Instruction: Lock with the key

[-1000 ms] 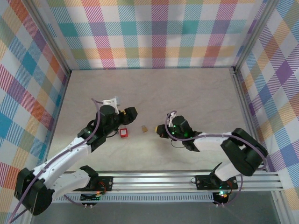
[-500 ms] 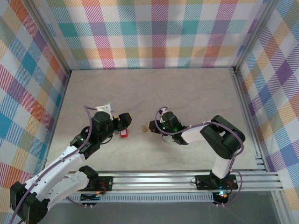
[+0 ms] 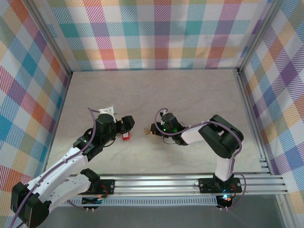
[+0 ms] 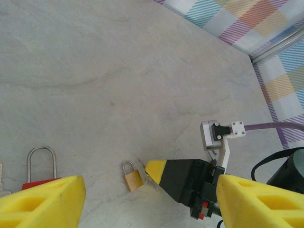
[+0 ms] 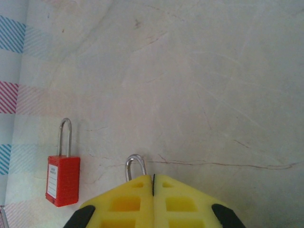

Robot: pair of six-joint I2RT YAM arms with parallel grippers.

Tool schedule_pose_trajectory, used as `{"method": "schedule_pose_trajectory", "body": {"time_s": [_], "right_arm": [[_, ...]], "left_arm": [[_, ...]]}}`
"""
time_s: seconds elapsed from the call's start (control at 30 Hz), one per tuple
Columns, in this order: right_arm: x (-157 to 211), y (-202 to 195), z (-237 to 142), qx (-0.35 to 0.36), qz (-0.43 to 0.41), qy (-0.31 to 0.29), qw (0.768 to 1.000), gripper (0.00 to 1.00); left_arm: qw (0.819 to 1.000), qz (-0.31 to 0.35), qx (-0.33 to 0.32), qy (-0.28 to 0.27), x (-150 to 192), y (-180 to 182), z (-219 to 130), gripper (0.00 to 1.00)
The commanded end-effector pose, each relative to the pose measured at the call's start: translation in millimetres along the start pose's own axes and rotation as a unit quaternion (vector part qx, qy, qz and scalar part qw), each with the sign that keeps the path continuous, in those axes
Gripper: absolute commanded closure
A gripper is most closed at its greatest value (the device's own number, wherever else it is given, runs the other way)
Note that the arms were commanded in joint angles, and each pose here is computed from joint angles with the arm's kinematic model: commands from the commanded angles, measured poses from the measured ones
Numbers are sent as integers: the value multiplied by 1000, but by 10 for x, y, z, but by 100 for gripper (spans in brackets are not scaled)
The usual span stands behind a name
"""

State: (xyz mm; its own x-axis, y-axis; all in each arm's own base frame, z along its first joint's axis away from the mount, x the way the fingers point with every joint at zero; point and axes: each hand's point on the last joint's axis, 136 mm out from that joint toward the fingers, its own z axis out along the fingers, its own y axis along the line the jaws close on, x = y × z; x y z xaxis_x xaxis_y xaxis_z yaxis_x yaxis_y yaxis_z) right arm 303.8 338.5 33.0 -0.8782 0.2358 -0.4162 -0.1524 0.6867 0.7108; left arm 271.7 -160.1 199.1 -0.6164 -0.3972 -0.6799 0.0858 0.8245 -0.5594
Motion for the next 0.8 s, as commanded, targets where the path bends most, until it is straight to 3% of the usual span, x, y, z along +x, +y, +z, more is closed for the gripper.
{"method": "schedule_pose_trajectory", "body": {"time_s": [0.0,0.5,0.77], "right_arm": [[-19,21,50,5,-4,1,1000,92],[20,44,48,9,-14,20,1000,78],[-60,124,-105,17,-37,12,999,65]], "left_arm": [[1000,-7,-2,-2,6,39,11,27],[1000,-7,2,0,28,37,25,27],[1000,-5,2,-2,5,25,8,27]]}}
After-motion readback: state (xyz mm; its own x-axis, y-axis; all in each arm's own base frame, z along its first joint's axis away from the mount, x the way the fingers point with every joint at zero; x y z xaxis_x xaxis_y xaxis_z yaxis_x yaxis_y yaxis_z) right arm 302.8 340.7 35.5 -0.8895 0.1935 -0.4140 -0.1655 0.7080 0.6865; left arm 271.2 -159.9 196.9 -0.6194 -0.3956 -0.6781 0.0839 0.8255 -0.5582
